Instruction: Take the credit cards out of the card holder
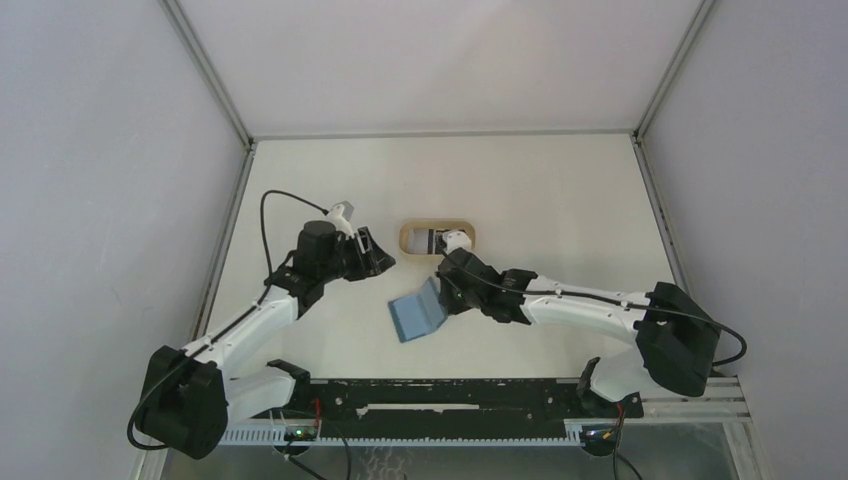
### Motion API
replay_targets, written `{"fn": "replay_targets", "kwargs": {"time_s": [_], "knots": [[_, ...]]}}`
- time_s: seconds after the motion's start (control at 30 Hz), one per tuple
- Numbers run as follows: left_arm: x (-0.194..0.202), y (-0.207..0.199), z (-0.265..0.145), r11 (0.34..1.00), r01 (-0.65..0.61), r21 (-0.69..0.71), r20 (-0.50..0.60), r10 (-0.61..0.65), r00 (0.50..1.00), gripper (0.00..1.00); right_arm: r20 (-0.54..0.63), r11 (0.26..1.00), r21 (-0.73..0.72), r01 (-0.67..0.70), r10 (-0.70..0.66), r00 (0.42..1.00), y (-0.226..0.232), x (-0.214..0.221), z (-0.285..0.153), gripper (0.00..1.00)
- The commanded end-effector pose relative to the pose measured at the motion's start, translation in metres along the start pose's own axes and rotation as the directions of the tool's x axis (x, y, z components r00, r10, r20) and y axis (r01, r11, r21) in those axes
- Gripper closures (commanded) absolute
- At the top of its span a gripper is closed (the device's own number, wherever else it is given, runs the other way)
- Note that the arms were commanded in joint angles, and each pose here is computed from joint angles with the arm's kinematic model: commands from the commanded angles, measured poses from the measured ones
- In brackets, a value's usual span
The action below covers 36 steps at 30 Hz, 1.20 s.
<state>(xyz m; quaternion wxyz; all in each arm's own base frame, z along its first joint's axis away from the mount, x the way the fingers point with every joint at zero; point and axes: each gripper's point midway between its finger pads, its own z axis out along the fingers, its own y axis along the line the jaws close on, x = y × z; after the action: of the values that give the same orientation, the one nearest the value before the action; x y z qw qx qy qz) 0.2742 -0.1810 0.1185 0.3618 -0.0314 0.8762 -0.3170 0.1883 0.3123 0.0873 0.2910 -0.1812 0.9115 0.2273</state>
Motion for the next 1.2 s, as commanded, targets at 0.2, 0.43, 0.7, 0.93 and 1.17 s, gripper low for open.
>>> {"fn": "replay_targets", "kwargs": {"time_s": [0.2,0.43,0.7,0.93,1.17], "knots": [[-0.001,-0.001,-0.003,0.999,0.030,0.021,0.025,-0.031,0.999,0.39,0.203,0.923,0.383,0.028,-0.114,0.973,-0.063,-0.041,-0.034,1.00],[0.003,-0.001,-0.001,0.999,0.036,0.029,0.008,-0.036,0.999,0.39,0.183,0.947,0.307,0.092,-0.153,0.971,-0.020,-0.038,-0.023,1.00],[0.006,-0.001,0.000,0.999,0.039,0.036,-0.004,-0.039,0.999,0.39,0.052,0.987,0.144,0.070,-0.078,0.996,0.009,-0.011,0.021,1.00],[0.011,0.001,-0.001,0.998,0.046,0.035,-0.012,-0.045,0.999,0.39,-0.037,0.998,0.059,0.005,-0.002,0.999,0.022,0.004,0.044,1.00],[0.011,-0.001,-0.005,0.997,0.051,0.051,-0.004,-0.051,0.999,0.38,-0.027,0.996,-0.036,-0.080,0.080,0.996,0.024,-0.011,0.035,1.00]]}}
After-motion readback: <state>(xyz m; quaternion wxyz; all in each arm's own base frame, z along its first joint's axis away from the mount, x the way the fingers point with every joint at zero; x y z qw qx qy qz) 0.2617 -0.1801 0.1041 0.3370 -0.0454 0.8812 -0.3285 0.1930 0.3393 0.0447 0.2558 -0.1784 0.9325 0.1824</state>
